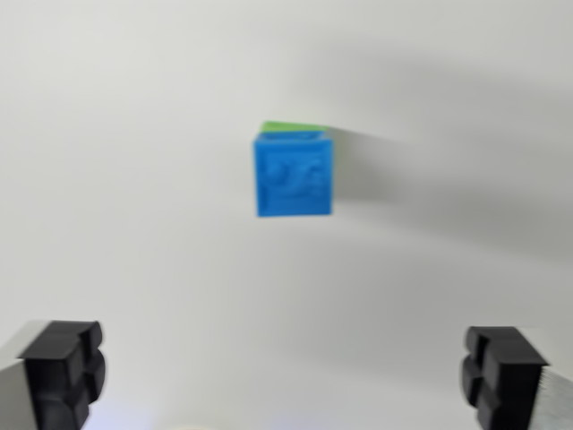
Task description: Stack cube
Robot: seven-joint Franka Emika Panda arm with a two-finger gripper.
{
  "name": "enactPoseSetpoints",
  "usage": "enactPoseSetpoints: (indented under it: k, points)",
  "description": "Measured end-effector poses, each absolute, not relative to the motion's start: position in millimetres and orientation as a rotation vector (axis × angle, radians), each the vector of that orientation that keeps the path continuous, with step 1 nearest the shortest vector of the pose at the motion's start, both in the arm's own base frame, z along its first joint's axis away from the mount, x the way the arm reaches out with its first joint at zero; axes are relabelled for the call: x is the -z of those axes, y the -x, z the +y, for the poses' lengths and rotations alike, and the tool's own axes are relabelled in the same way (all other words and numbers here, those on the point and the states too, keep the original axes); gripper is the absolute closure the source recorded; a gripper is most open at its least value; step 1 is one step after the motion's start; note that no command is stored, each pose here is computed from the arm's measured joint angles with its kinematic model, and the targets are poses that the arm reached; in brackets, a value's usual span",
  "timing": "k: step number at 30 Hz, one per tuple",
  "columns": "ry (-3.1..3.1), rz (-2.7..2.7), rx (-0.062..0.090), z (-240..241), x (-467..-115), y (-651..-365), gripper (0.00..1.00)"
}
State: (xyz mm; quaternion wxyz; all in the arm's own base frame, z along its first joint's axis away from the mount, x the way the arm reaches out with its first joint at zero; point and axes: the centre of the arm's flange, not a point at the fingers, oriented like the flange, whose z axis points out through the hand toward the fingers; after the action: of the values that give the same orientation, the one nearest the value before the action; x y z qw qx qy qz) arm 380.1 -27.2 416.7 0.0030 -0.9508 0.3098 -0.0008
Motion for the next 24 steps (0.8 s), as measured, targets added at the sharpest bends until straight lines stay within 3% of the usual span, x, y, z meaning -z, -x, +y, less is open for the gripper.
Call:
enactPoseSetpoints:
  k: [24]
  points:
    - [2.983, 0.971, 0.001, -27.4, -466.9, -380.6, 0.0]
